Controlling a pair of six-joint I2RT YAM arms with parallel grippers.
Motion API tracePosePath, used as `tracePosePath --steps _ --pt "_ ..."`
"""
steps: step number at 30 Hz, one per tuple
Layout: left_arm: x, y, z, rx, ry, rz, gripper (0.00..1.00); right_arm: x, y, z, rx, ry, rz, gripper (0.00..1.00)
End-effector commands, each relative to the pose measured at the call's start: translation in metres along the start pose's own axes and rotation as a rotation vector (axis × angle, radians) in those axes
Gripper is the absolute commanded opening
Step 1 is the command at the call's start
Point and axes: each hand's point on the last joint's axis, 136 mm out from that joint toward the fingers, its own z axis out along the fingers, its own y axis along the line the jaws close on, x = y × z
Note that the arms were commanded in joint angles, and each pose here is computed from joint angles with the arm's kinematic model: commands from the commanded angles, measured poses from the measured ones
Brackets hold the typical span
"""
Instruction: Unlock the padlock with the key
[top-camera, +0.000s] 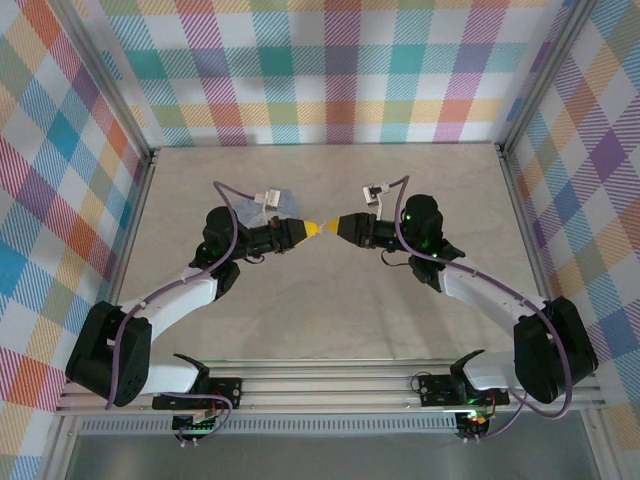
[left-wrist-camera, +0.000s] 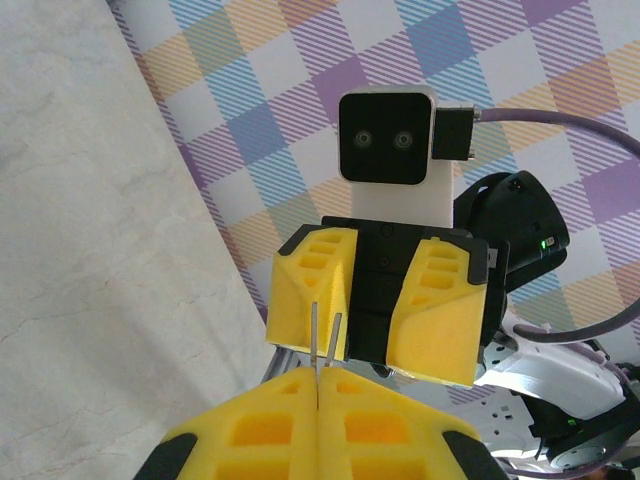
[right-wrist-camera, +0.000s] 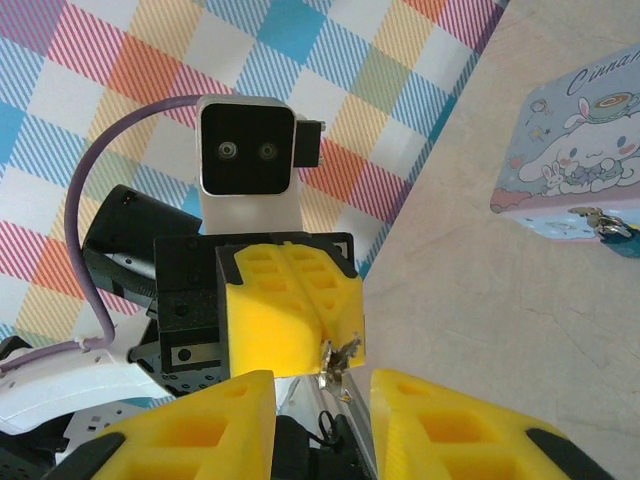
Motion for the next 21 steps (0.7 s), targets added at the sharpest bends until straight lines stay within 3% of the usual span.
tracePosePath --steps 1,21 --pt "-0.009 -0.015 0.001 0.046 -0.006 0.053 0.00 -0.001 0.012 -0.001 -0.047 0.003 -0.029 0.32" --pt "-0.009 -0.023 0.001 0.069 0.000 0.067 0.00 0.005 0.000 0.010 -0.057 0.055 0.014 0.33"
